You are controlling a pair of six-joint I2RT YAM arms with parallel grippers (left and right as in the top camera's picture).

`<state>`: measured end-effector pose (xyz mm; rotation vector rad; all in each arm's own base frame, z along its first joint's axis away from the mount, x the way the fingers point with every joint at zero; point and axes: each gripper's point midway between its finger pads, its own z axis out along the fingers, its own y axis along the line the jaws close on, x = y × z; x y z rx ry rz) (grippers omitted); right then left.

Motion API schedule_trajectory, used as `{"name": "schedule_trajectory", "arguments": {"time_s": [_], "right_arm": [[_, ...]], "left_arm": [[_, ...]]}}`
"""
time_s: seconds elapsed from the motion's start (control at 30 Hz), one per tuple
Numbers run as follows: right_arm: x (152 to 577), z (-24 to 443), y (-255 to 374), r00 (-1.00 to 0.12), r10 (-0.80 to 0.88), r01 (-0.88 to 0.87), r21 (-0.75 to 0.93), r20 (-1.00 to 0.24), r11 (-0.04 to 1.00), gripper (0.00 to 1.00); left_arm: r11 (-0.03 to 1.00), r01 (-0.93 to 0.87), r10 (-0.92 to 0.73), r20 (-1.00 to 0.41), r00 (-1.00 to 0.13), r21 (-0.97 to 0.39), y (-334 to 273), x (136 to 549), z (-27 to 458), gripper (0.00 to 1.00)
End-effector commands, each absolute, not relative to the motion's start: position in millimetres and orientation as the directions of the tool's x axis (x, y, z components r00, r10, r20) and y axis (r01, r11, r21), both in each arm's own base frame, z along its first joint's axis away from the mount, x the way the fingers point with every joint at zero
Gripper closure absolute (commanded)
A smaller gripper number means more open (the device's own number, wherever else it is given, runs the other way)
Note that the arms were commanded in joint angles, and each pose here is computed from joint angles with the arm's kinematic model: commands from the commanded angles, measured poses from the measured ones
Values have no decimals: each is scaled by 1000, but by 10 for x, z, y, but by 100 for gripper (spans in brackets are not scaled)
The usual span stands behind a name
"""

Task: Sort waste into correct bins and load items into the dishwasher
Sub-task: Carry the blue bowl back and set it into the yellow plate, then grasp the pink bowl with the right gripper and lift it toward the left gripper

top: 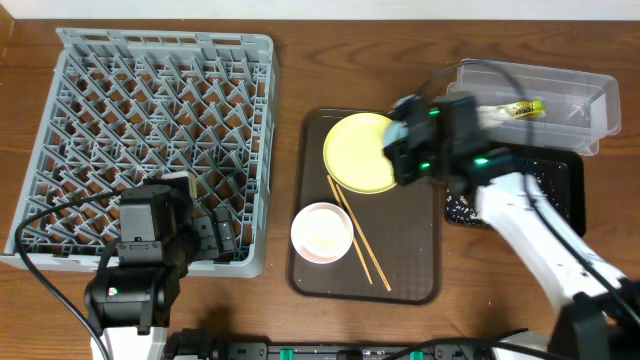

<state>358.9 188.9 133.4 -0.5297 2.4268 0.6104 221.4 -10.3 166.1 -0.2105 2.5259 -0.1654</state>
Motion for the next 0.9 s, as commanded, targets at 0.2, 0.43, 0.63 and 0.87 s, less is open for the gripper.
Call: {"name": "schedule_trajectory", "arguments": {"time_s": [0.2, 0.43, 0.63, 0.87], "right_arm": [[3591, 651, 2374, -720, -412, -569, 135, -559, 811, 99], [3500, 439, 2479, -728, -447, -589, 140, -520, 796, 83], [3395, 710, 2487, -718, -451, -602, 147, -530, 785, 64], [3296, 1478, 2493, -653, -394, -632, 178, -647, 754, 45]], "left_arm": [[977, -114, -197, -562, -803, -179, -115, 2232, 1725, 8], [977, -114, -197, -562, -803, -179, -115, 2232, 1725, 8], [977, -114, -197, -562, -803, -179, -115, 2232, 1725, 8], [977, -113, -197, -569, -798, -180, -116, 2250, 1739, 8]]}}
